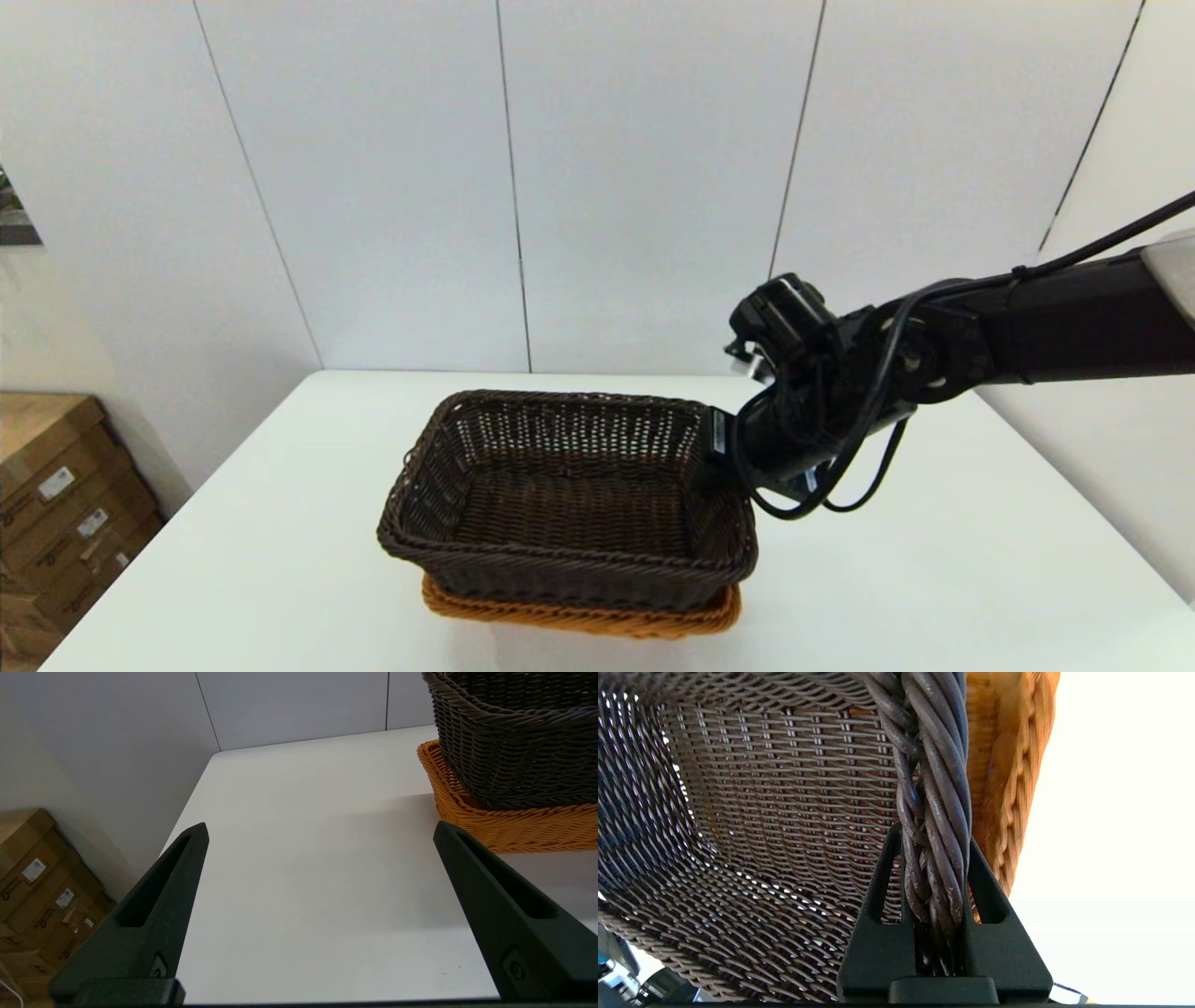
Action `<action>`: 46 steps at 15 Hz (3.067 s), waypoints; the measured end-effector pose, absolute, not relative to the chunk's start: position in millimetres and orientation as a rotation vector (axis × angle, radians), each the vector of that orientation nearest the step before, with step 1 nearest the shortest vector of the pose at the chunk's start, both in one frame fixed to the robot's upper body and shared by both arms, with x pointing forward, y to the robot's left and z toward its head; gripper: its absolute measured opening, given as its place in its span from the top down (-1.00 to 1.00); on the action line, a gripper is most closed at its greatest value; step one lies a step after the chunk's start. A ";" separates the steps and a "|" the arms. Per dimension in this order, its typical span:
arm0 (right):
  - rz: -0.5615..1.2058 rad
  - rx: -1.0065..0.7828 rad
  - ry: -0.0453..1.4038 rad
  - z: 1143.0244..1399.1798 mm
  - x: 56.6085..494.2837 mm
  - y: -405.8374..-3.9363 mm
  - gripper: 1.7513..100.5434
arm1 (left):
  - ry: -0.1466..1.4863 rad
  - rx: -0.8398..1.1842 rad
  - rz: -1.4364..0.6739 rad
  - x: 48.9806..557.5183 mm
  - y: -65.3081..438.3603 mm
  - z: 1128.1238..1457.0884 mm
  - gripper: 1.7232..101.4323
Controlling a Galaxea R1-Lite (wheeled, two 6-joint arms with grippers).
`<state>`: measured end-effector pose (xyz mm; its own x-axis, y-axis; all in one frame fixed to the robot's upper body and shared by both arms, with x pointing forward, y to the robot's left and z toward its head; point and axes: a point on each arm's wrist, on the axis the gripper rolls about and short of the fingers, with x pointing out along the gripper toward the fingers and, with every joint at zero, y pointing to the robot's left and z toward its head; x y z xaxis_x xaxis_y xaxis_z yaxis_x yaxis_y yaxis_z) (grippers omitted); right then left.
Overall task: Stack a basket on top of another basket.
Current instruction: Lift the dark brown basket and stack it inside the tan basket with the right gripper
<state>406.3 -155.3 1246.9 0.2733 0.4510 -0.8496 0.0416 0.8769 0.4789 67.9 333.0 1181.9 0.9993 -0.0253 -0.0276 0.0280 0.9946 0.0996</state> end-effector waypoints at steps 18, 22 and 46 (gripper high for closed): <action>0.276 0.475 1.276 1246.3 413.6 -155.6 0.73 | 0.026 0.100 -0.027 67.9 333.0 1182.0 -0.93; 0.275 0.474 1.282 1244.2 413.8 -154.3 0.73 | 0.026 0.101 -0.026 67.9 333.1 1182.0 -0.93; 0.233 0.484 1.302 1232.8 417.3 -152.4 0.73 | 0.026 0.101 -0.028 67.9 333.0 1182.0 -0.93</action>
<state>417.3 -152.4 1232.8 0.2605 0.4295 -0.8646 0.1027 0.8782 0.4672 67.9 333.0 1182.0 0.9993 -0.0262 -0.0272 0.0288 0.9946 0.1000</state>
